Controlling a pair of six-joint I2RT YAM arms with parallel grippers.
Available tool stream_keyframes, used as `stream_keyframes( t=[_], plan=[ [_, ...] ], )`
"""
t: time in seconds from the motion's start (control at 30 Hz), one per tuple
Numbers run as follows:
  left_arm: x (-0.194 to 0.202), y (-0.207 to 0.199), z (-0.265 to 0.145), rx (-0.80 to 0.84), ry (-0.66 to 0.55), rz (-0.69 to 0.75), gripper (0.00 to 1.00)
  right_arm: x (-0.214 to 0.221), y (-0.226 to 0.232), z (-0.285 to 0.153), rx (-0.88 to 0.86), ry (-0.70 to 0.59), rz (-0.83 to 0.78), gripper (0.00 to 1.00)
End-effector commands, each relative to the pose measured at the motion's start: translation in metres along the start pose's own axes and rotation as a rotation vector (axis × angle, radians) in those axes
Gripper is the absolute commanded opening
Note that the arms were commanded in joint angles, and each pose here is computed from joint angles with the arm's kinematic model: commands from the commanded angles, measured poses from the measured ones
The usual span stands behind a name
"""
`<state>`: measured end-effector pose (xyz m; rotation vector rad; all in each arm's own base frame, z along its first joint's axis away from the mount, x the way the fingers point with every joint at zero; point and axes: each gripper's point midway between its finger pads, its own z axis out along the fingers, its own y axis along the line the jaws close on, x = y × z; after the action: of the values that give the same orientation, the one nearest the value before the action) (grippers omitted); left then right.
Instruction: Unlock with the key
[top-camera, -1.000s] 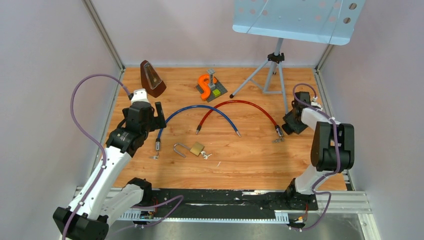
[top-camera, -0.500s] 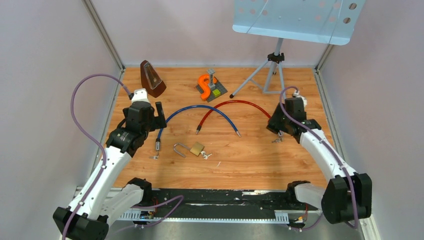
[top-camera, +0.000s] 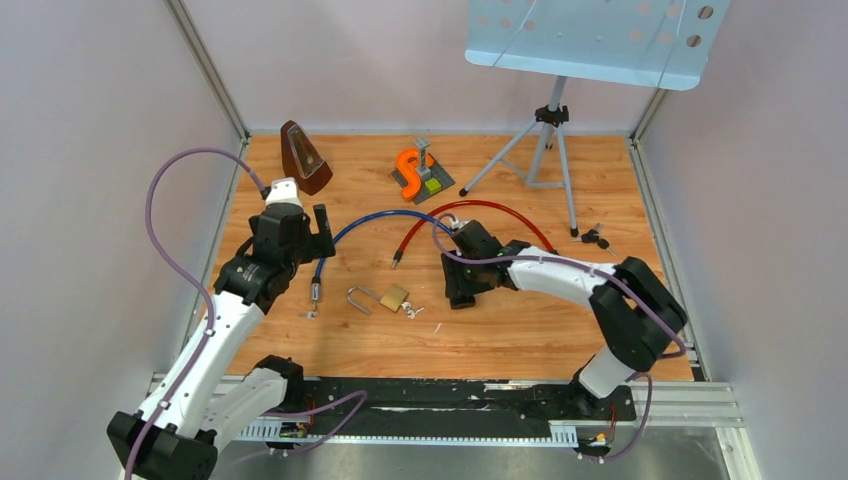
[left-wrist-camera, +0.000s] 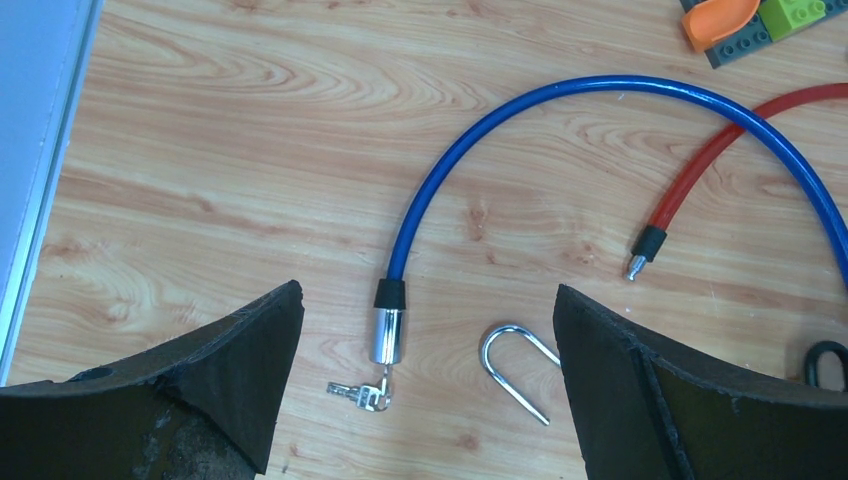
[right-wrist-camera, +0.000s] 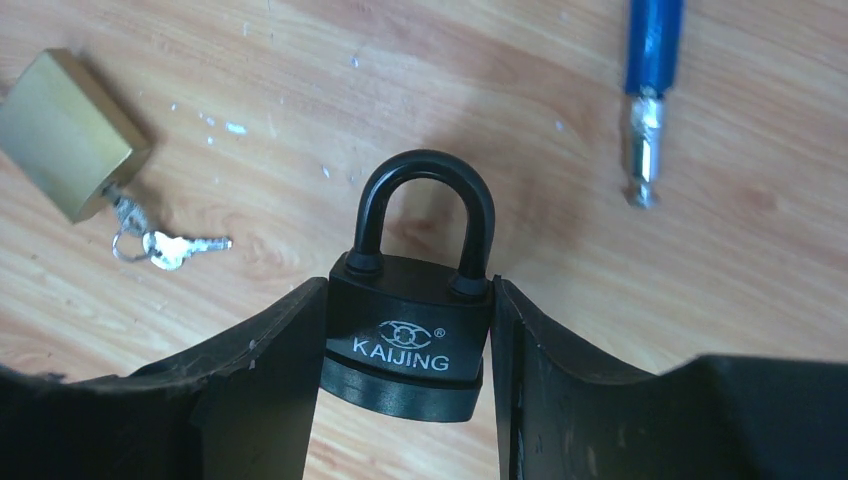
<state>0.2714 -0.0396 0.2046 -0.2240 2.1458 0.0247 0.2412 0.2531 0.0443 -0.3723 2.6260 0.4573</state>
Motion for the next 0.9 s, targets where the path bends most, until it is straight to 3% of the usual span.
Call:
stream_keyframes(
  t=[0.0, 0.07, 0.2, 0.3, 0.4, 0.53, 0.63, 0.87],
  plan=[
    [-0.01, -0.003, -0.003, 0.025, -0.055, -0.007, 1.0, -0.049, 0.037, 0.013, -0.058, -0.108, -0.059, 0.05],
    [-0.011, -0.003, -0.003, 0.024, -0.059, -0.008, 1.0, -0.049, 0.035, 0.024, -0.012, -0.091, -0.068, 0.12],
    [-0.01, -0.003, -0.002, 0.021, -0.057, -0.005, 1.0, -0.046, 0.036, 0.03, 0.026, -0.05, -0.086, 0.36],
    [-0.01, -0.003, -0.001, 0.018, -0.054, -0.004, 1.0, -0.048, 0.033, 0.022, 0.049, -0.047, -0.085, 0.54],
    [-0.009, -0.003, 0.0, 0.018, -0.049, 0.0, 1.0, -0.056, 0.03, 0.006, 0.067, -0.065, -0.096, 0.64],
    [-0.009, -0.001, 0.0, 0.008, -0.052, 0.004, 1.0, -0.085, 0.006, -0.03, 0.131, -0.144, -0.077, 0.68],
    [-0.01, 0.0, 0.0, 0.005, -0.054, 0.005, 1.0, -0.109, -0.036, -0.062, 0.203, -0.227, 0.001, 0.67],
    [-0.009, -0.001, 0.0, 0.007, -0.051, 0.008, 1.0, -0.129, -0.196, -0.143, 0.461, -0.489, 0.462, 0.51]
  ],
)
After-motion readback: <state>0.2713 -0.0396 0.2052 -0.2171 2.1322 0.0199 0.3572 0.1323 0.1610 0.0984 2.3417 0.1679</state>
